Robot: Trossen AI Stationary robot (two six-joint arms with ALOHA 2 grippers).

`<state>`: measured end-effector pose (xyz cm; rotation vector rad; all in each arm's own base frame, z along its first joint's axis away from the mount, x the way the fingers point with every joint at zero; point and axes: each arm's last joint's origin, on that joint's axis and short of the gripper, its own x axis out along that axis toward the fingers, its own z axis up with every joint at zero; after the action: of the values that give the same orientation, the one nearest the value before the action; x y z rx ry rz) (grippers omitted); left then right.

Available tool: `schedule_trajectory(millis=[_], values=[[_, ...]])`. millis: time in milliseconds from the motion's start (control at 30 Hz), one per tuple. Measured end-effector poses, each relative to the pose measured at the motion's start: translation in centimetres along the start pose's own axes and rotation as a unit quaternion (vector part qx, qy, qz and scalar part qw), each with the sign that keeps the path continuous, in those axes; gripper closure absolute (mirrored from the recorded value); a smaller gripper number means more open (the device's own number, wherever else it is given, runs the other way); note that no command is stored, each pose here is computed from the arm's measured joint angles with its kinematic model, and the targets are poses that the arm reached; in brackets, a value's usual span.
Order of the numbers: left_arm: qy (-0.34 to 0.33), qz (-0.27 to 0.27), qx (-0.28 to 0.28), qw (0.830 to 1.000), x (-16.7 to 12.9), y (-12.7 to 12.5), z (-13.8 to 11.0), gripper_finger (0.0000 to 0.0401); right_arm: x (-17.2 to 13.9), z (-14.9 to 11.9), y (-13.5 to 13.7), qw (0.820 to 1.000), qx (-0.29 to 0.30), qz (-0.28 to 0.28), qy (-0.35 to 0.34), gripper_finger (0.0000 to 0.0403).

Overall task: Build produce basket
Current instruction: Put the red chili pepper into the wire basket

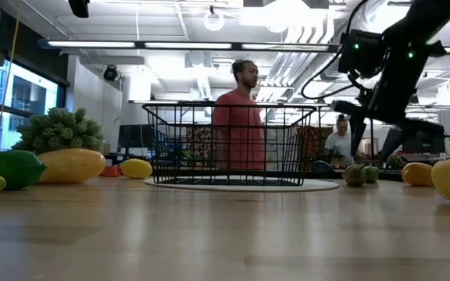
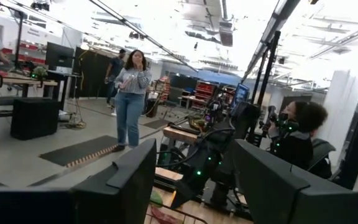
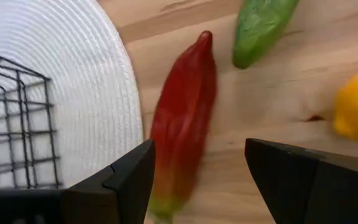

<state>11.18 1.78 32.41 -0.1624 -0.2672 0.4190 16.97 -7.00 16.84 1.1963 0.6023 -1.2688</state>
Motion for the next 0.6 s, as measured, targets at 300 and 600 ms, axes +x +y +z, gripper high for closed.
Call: schedule_trajectory(millis=[300,600], values=[[-0.003,0.022,0.000,1.000,0.0,0.1,0.0,0.0199,2.2,-0.6,0.1,1.000,0.026,0.004,-0.012,0.0171],[-0.003,0.022,0.000,1.000,0.0,0.1,0.0,0.0199,4.2,-1.0,0.8,1.000,0.021,-0.007,-0.012,0.0171]])
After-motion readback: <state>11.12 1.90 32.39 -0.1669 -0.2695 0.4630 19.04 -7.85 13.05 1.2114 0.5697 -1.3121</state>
